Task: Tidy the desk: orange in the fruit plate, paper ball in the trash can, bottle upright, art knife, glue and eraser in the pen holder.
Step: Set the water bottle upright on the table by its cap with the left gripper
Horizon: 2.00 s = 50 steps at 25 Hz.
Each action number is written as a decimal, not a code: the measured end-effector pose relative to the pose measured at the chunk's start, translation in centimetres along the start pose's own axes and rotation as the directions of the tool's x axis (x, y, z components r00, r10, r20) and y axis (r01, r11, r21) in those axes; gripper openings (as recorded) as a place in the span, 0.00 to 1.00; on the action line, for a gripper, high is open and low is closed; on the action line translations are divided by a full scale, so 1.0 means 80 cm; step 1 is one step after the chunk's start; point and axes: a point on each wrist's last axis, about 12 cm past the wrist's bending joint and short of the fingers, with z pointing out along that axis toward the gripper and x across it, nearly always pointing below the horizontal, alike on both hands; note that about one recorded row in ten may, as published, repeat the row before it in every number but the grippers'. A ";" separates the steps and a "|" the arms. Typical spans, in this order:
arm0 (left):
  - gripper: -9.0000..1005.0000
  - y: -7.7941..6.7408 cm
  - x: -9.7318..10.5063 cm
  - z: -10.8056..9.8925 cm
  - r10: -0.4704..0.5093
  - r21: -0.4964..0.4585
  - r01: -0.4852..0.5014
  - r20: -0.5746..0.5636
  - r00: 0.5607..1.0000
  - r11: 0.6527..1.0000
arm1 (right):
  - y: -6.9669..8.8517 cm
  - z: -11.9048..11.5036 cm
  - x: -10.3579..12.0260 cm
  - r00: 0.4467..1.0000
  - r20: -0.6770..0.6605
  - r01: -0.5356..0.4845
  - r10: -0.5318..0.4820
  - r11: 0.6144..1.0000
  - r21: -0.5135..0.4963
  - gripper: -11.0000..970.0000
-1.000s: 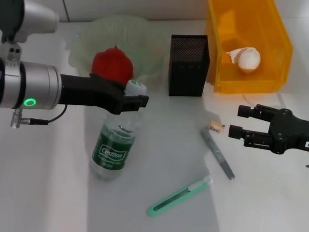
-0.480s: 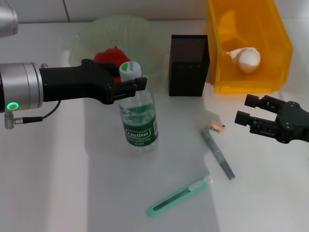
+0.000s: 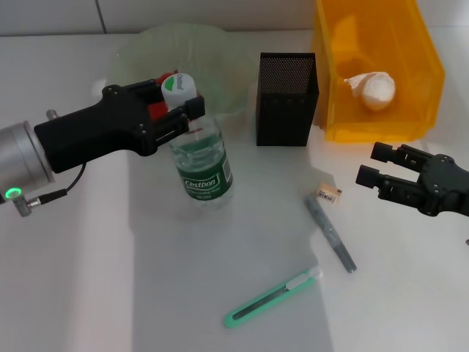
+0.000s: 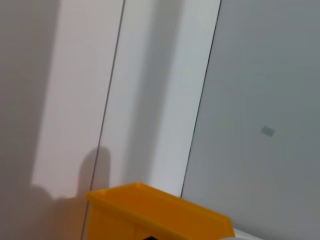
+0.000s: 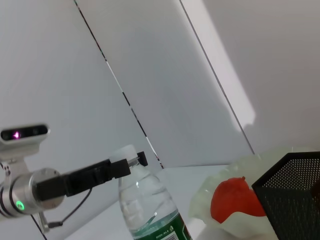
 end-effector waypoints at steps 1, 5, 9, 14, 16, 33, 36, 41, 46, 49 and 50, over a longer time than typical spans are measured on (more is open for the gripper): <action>0.45 0.000 0.000 0.000 0.000 0.000 0.000 0.000 1.000 1.000 | 0.000 0.000 0.000 1.000 0.000 0.000 0.000 1.000 0.000 0.82; 0.45 -0.005 0.021 -0.012 0.058 -0.027 -0.056 0.102 0.993 0.998 | 0.001 0.001 0.002 1.000 0.015 -0.010 0.010 1.000 0.001 0.82; 0.45 -0.012 0.034 -0.023 0.142 -0.067 -0.132 0.184 0.973 0.989 | 0.001 0.005 0.002 1.000 0.019 -0.012 0.012 1.000 -0.004 0.82; 0.45 -0.011 0.044 -0.029 0.178 -0.129 -0.152 0.215 0.960 0.980 | 0.000 0.013 0.000 1.000 0.021 -0.011 0.011 1.000 -0.018 0.82; 0.45 -0.010 0.049 -0.031 0.189 -0.158 -0.156 0.221 0.957 0.975 | 0.000 0.017 0.001 1.000 0.023 -0.010 0.011 1.000 -0.026 0.82; 0.44 -0.009 0.077 -0.029 0.223 -0.310 -0.147 0.226 0.948 0.939 | 0.002 0.033 0.006 0.999 0.037 -0.004 0.005 0.999 -0.041 0.82; 0.44 -0.008 0.079 -0.029 0.237 -0.325 -0.160 0.213 0.948 0.932 | 0.003 0.034 0.008 0.999 0.042 -0.004 0.006 0.999 -0.039 0.82; 0.44 -0.009 0.082 -0.030 0.249 -0.333 -0.174 0.199 0.948 0.927 | 0.002 0.035 0.008 0.999 0.043 -0.003 0.004 0.999 -0.036 0.81; 0.45 -0.009 0.082 -0.030 0.248 -0.338 -0.171 0.200 0.948 0.925 | 0.002 0.036 0.007 0.999 0.043 0.000 0.002 0.999 -0.038 0.81; 0.45 -0.009 0.082 -0.030 0.248 -0.338 -0.171 0.200 0.948 0.925 | 0.002 0.036 0.006 0.999 0.043 0.001 0.001 0.999 -0.039 0.81; 0.45 -0.009 0.081 -0.030 0.249 -0.338 -0.171 0.202 0.947 0.926 | 0.002 0.037 0.006 0.999 0.043 0.001 0.000 0.999 -0.040 0.81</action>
